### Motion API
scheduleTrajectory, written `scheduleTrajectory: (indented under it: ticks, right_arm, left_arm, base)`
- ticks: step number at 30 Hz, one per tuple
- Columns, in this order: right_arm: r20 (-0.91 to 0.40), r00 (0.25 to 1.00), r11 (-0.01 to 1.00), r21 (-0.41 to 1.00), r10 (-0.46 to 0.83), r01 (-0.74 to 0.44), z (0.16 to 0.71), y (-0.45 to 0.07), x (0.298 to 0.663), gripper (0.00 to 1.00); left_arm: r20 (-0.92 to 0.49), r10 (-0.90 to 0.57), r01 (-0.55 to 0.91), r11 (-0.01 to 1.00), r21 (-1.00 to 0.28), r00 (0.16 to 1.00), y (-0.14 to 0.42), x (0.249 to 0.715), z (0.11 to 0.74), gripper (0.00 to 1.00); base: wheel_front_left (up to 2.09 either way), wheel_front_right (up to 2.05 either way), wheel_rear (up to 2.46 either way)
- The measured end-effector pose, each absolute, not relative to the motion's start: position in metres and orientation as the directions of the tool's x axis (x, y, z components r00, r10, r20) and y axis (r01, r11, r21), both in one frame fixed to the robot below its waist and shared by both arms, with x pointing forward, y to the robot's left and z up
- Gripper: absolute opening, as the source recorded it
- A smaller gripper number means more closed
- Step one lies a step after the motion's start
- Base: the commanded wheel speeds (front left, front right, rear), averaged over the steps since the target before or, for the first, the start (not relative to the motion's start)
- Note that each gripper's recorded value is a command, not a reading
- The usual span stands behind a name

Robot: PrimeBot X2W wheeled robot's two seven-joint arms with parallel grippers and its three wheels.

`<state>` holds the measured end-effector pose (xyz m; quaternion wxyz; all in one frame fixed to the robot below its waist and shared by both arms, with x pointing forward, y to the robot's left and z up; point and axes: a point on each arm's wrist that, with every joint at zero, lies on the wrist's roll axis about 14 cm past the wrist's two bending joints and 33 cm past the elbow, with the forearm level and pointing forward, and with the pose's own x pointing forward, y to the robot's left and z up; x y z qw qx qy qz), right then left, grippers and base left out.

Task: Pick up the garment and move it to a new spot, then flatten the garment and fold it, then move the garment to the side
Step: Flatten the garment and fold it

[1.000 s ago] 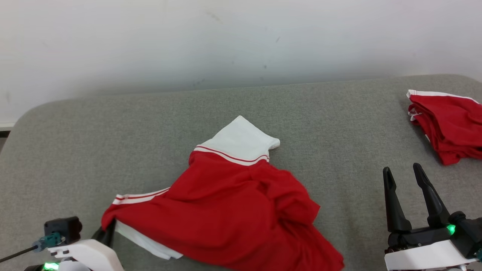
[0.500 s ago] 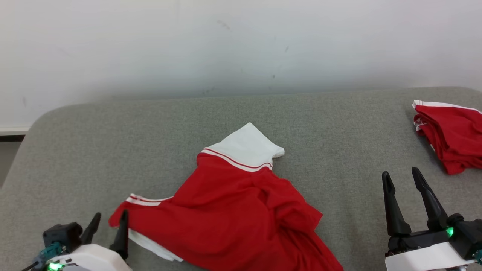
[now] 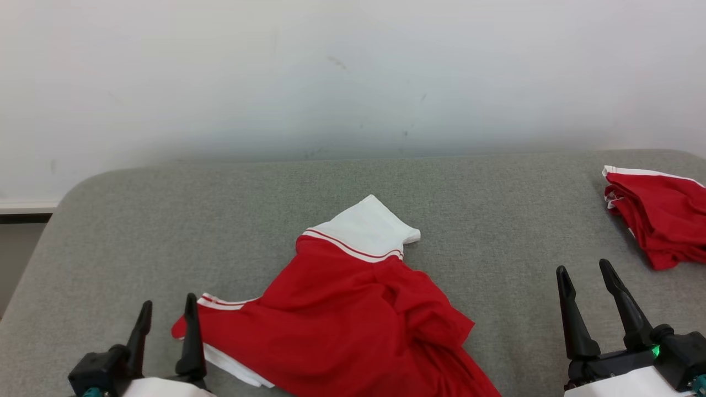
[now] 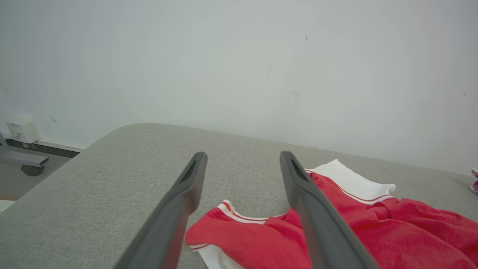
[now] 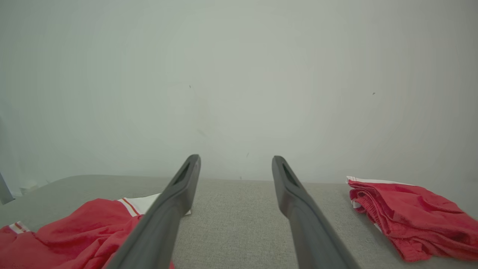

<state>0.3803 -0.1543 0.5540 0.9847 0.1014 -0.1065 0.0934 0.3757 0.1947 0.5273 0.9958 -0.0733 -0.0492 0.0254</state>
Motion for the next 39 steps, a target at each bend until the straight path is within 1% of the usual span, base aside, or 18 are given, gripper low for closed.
scheduleTrajectory:
  ticks: [4,7,10,14,17,22,26,27,28,29,30,35,39]
  right_arm:
    - [0.212,0.958,0.959,0.167,0.194,-0.231,0.549,-0.147,0.380,1.00]
    - [0.172,0.948,0.944,0.150,0.267,-0.293,0.537,-0.131,0.377,1.00]
    - [0.096,0.934,0.922,0.153,0.345,-0.356,0.520,-0.114,0.375,1.00]
    - [-0.022,0.887,0.876,0.173,0.461,-0.451,0.494,-0.085,0.368,1.00]
    - [-0.094,0.845,0.843,0.191,0.526,-0.503,0.479,-0.068,0.367,1.00]
    - [-0.167,0.808,0.823,0.196,0.564,-0.534,0.460,-0.054,0.379,1.00]
    - [-0.233,0.758,0.792,0.216,0.609,-0.570,0.442,-0.035,0.378,1.00]
    - [-0.245,0.747,0.785,0.221,0.619,-0.578,0.439,-0.031,0.378,0.98]
    - [-0.250,0.737,0.778,0.220,0.628,-0.588,0.437,-0.027,0.378,0.53]
    - [-0.249,0.733,0.775,0.219,0.632,-0.593,0.437,-0.025,0.380,0.30]
    - [-0.244,0.733,0.772,0.214,0.635,-0.598,0.438,-0.024,0.383,0.00]
    - [-0.210,0.752,0.780,0.210,0.625,-0.590,0.447,-0.027,0.401,0.00]
    - [-0.204,0.761,0.787,0.153,0.616,-0.597,0.461,-0.036,0.426,0.00]
  left_arm:
    - [0.098,0.049,-0.033,0.987,-0.159,0.994,0.189,0.374,0.527,1.00]
    - [0.098,0.043,-0.027,0.987,-0.160,0.994,0.189,0.374,0.526,1.00]
    - [0.100,0.030,-0.014,0.987,-0.158,0.995,0.185,0.373,0.525,1.00]
    - [0.108,0.018,0.001,0.986,-0.165,0.994,0.179,0.373,0.525,1.00]
    - [0.113,0.017,0.003,0.985,-0.172,0.993,0.179,0.373,0.526,1.00]
    - [0.105,0.025,-0.006,0.984,-0.178,0.994,0.183,0.372,0.522,1.00]
    - [0.084,0.057,-0.041,0.983,-0.182,0.995,0.193,0.366,0.515,1.00]
    - [0.081,0.067,-0.051,0.982,-0.183,0.994,0.196,0.365,0.514,1.00]
    - [0.079,0.074,-0.059,0.981,-0.183,0.994,0.199,0.363,0.513,1.00]
    - [0.078,0.082,-0.066,0.981,-0.184,0.994,0.201,0.362,0.513,1.00]
    - [0.078,0.088,-0.073,0.980,-0.184,0.993,0.203,0.361,0.513,1.00]
    - [0.072,0.122,-0.107,0.976,-0.187,0.990,0.214,0.355,0.511,1.00]
    - [0.059,0.124,-0.111,0.975,-0.193,0.991,0.214,0.357,0.506,1.00]
  base:
    - [0.00,0.00,0.00]
    - [0.00,0.00,0.00]
    - [0.00,0.00,0.00]
    - [0.00,0.00,0.00]
    - [0.00,0.00,0.00]
    - [0.00,0.00,0.00]
    - [0.00,0.00,0.00]
    - [0.00,0.00,0.00]
    - [0.00,0.00,0.00]
    - [0.00,0.00,0.00]
    - [0.00,0.00,0.00]
    - [0.00,0.00,0.00]
    - [0.00,0.00,0.00]
